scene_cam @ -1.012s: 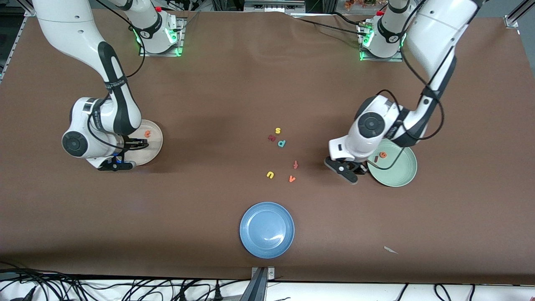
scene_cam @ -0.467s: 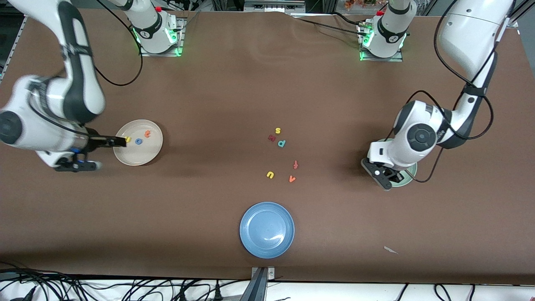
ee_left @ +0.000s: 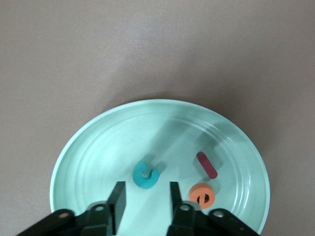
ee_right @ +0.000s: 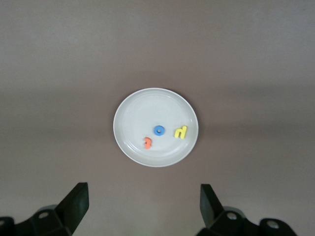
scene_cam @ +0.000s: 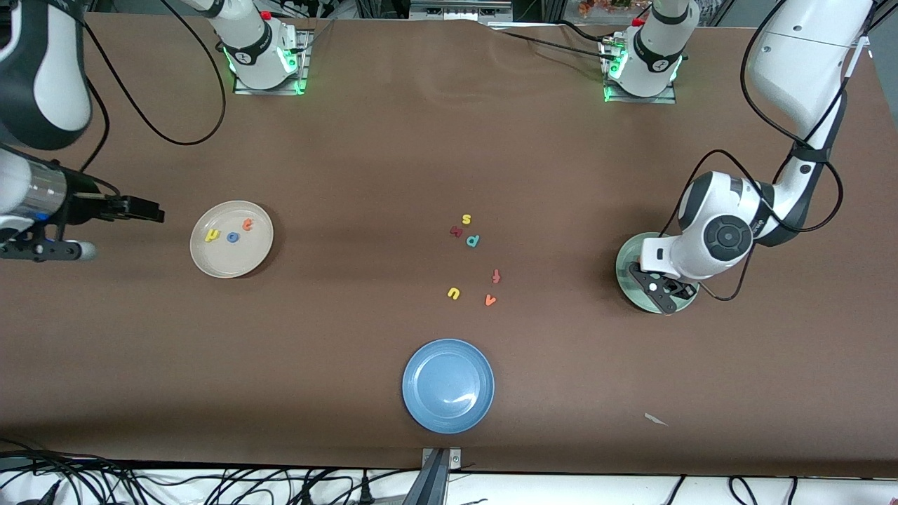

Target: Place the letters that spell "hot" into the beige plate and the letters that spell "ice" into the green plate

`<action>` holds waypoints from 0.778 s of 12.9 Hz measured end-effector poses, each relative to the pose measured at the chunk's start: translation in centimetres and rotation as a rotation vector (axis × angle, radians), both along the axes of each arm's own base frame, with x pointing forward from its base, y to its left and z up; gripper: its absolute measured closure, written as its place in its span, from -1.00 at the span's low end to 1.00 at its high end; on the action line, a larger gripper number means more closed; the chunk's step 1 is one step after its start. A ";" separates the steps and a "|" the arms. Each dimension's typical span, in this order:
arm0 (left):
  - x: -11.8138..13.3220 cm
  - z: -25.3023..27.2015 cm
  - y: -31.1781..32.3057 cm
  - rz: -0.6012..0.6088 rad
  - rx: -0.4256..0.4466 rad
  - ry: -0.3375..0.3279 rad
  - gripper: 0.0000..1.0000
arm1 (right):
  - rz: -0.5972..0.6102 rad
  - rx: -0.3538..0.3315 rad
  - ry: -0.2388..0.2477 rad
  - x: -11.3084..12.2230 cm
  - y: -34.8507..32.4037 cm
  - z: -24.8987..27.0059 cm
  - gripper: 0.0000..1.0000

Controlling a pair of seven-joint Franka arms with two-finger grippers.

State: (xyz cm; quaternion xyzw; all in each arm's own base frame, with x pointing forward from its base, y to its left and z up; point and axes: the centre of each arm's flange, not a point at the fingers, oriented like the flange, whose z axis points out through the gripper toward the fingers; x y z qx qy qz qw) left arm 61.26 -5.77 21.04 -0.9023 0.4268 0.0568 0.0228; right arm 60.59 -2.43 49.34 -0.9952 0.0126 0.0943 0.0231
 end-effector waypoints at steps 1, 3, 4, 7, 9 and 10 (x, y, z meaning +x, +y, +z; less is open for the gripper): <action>0.2 0.6 0.0 0.025 -0.021 -0.007 -0.16 | 0.002 -0.003 0.002 0.0 0.1 0.9 -1.00; 0.6 2.7 0.0 0.076 -0.051 -0.003 -0.59 | -0.010 -0.011 -0.006 0.1 0.6 1.6 -1.00; 0.8 4.2 0.1 0.102 -0.060 0.023 -0.81 | -0.019 -0.026 -0.007 0.1 1.0 1.7 -1.00; 2.4 11.3 0.8 0.150 -0.045 0.097 -1.00 | -0.025 -0.051 -0.011 0.2 1.5 1.7 -1.00; 3.1 16.9 1.1 0.209 -0.021 0.111 -1.00 | -0.019 -0.060 -0.021 0.4 1.4 1.6 -1.00; 3.1 19.3 1.0 0.259 -0.009 0.099 -1.00 | -0.014 -0.072 -0.021 0.5 1.5 1.4 -1.00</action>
